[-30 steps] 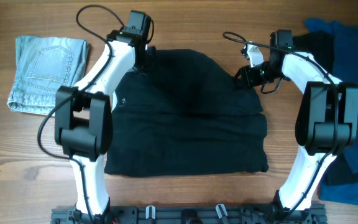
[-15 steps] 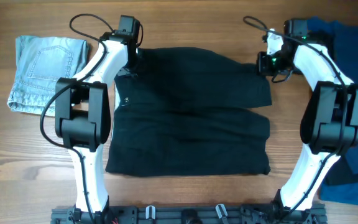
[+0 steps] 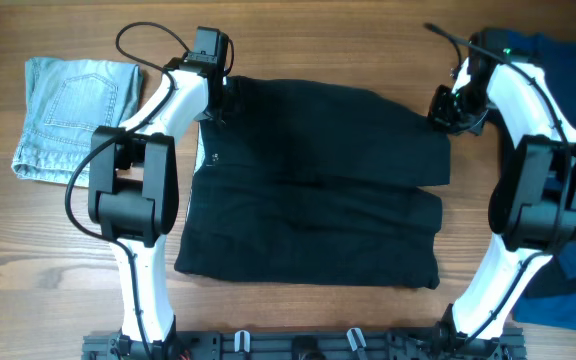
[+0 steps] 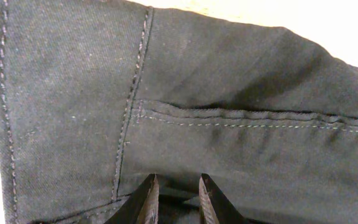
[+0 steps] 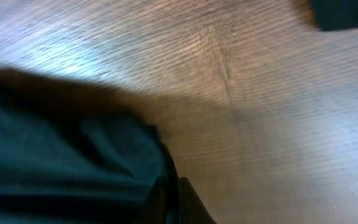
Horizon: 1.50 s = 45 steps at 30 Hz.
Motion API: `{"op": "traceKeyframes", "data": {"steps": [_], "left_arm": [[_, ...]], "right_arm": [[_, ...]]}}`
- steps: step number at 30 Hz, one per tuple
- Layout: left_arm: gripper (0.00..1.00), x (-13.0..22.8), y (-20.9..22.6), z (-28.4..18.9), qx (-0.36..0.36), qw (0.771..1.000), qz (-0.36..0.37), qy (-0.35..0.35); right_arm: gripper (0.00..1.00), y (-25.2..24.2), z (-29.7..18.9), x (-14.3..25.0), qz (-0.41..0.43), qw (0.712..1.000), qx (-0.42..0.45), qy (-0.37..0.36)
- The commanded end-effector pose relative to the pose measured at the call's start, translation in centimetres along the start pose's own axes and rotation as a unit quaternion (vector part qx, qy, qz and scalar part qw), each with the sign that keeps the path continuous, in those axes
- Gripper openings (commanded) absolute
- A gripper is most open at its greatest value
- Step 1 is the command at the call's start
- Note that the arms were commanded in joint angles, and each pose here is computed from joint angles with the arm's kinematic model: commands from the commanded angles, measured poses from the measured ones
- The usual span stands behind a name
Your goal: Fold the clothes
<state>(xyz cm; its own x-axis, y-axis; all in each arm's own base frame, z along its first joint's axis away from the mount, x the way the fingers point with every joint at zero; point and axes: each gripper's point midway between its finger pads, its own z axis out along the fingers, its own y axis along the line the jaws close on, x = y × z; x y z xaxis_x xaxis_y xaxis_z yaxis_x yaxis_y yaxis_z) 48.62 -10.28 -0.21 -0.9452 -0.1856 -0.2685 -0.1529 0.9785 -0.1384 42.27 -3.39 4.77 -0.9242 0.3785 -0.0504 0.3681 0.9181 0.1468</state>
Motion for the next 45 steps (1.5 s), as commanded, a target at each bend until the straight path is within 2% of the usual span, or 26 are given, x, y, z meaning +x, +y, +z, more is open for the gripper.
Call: {"op": "traceKeyframes", "data": {"steps": [1,8,11,12,13,17,19,22,27,30,31,32,34,35,38,40,42,45], "left_arm": [[0.23,5.7,6.1,4.9,-0.097,0.992,-0.007,0.087],[0.23,5.7,6.1,4.9,-0.097,0.991,-0.007,0.087],[0.23,5.7,6.1,4.9,-0.096,0.992,-0.007,0.087],[0.23,5.7,6.1,4.9,-0.096,0.992,-0.008,0.087],[0.23,5.7,6.1,4.9,-0.096,0.992,-0.007,0.087],[0.23,5.7,6.1,4.9,-0.096,0.992,-0.007,0.087],[0.23,5.7,6.1,4.9,-0.096,0.992,-0.007,0.087],[0.23,5.7,6.1,4.9,-0.096,0.992,-0.007,0.087],[0.23,5.7,6.1,4.9,-0.096,0.992,-0.007,0.087],[0.23,5.7,6.1,4.9,-0.096,0.992,-0.007,0.087],[0.23,5.7,6.1,4.9,-0.097,0.991,-0.007,0.088],[0.23,5.8,6.1,4.9,-0.097,0.991,-0.007,0.089],[0.23,5.8,6.1,4.9,-0.097,0.991,-0.007,0.089],[0.23,5.8,6.1,4.9,-0.097,0.991,-0.007,0.089],[0.23,5.8,6.1,4.9,-0.097,0.991,-0.007,0.089],[0.23,5.8,6.1,4.9,-0.097,0.991,-0.007,0.089],[0.23,5.8,6.1,4.9,-0.097,0.991,-0.007,0.089],[0.23,5.7,6.1,4.9,-0.097,0.991,-0.006,0.088]], "right_arm": [[0.05,-5.0,-7.6,-2.3,0.047,0.990,0.089,-0.098],[0.04,-3.4,-12.0,-0.9,0.036,0.990,0.047,-0.125],[0.05,-0.6,-10.9,-2.2,-0.041,0.990,-0.025,-0.136],[0.07,3.4,-11.0,-3.2,-0.137,0.970,-0.124,-0.156],[0.07,4.6,-10.9,-4.0,-0.161,0.960,-0.151,-0.171],[0.11,4.3,-7.4,-6.0,-0.161,0.963,-0.134,-0.171],[0.19,4.5,-4.5,-6.3,-0.167,0.965,-0.135,-0.152],[0.45,4.7,0.1,-5.2,-0.183,0.968,-0.141,-0.101],[0.65,5.8,3.4,-2.0,-0.211,0.965,-0.154,-0.028],[0.67,6.1,4.1,-1.0,-0.216,0.964,-0.154,-0.012],[0.66,5.9,4.2,-0.9,-0.215,0.965,-0.149,-0.010],[0.60,5.6,4.3,-0.9,-0.214,0.966,-0.141,-0.009],[0.19,5.4,4.4,-0.7,-0.213,0.967,-0.137,-0.004],[0.04,5.4,4.4,-0.6,-0.213,0.968,-0.136,-0.003],[0.04,5.3,3.4,-1.9,-0.213,0.967,-0.133,-0.025],[0.04,4.0,0.1,-4.6,-0.193,0.973,-0.100,-0.076],[0.04,1.3,-3.7,-7.0,-0.163,0.977,-0.028,-0.131],[0.04,-2.9,-8.5,-7.8,-0.113,0.973,0.091,-0.182]]}}
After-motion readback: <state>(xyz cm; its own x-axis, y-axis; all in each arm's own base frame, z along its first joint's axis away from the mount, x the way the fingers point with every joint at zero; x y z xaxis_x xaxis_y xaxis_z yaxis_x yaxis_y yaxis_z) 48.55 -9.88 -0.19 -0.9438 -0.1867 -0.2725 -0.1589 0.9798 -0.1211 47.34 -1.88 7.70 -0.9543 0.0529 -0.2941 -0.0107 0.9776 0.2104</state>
